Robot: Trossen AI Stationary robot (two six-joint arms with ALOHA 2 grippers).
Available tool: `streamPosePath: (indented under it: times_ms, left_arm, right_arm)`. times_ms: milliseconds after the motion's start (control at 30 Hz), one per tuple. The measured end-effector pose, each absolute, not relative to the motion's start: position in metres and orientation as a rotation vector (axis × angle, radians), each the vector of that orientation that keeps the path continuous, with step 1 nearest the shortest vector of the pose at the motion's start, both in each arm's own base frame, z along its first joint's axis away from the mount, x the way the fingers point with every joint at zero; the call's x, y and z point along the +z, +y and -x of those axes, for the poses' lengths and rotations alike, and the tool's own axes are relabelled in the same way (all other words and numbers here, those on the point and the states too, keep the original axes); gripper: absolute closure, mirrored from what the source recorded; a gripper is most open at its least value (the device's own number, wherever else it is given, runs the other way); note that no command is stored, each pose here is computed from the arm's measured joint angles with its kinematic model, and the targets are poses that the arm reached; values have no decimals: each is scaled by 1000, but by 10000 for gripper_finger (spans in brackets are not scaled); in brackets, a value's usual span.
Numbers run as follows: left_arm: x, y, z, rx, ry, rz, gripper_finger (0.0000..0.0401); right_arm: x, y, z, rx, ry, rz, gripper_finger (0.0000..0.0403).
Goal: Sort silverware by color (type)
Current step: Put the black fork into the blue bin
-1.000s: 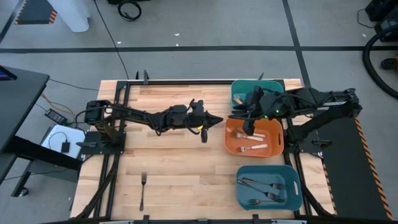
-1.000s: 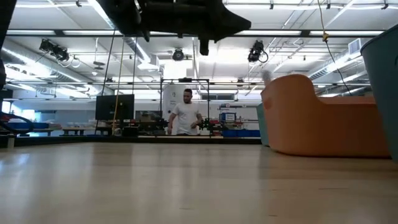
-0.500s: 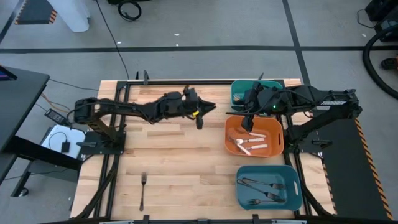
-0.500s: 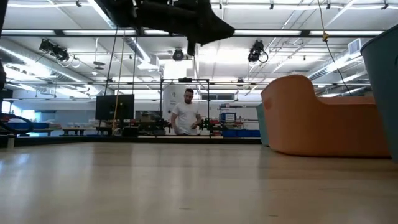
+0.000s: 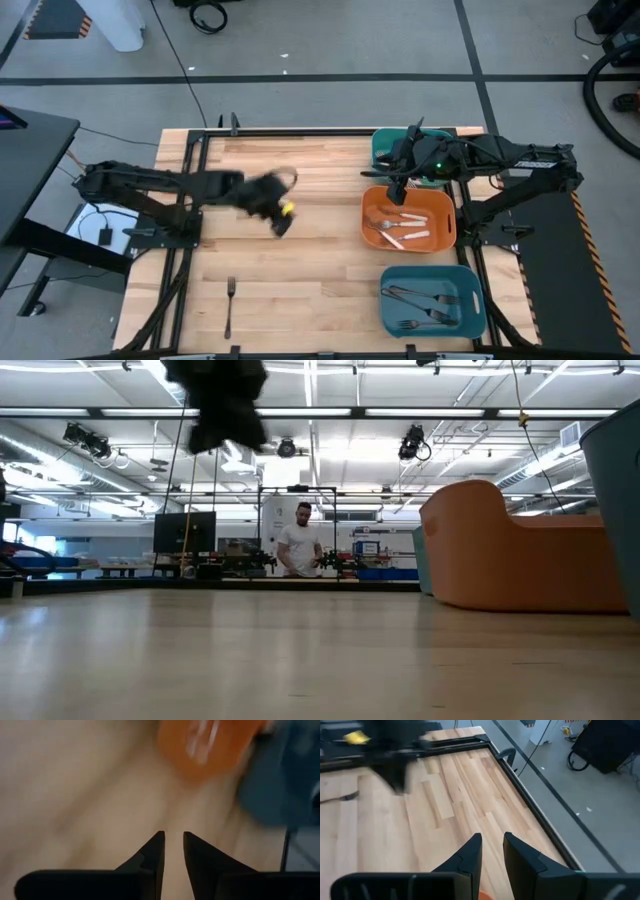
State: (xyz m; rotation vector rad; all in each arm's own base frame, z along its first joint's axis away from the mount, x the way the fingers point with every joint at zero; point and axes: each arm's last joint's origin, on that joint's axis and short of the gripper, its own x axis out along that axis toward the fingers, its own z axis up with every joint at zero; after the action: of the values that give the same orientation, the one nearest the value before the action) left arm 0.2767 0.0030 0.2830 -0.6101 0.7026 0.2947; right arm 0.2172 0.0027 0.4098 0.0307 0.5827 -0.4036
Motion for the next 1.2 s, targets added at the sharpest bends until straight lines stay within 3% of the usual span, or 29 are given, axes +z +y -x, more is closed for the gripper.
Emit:
streamPosePath:
  times_ms: [233, 533, 800, 1200]
  left_arm:
    - [261, -74, -230, 453, 1129, 823, 325]
    - [253, -153, -188, 686, 1201, 1186, 326]
    - [222, -194, -173, 812, 1269, 1116, 326]
    - [175, -221, -182, 913, 1291, 1054, 326]
  right_arm:
    - [410, -3, -217, -401, 605, 52, 316]
    - [410, -7, -217, -425, 600, 28, 317]
    - [410, -7, -217, -454, 574, -90, 317]
    - [409, -5, -218, -446, 551, -261, 317]
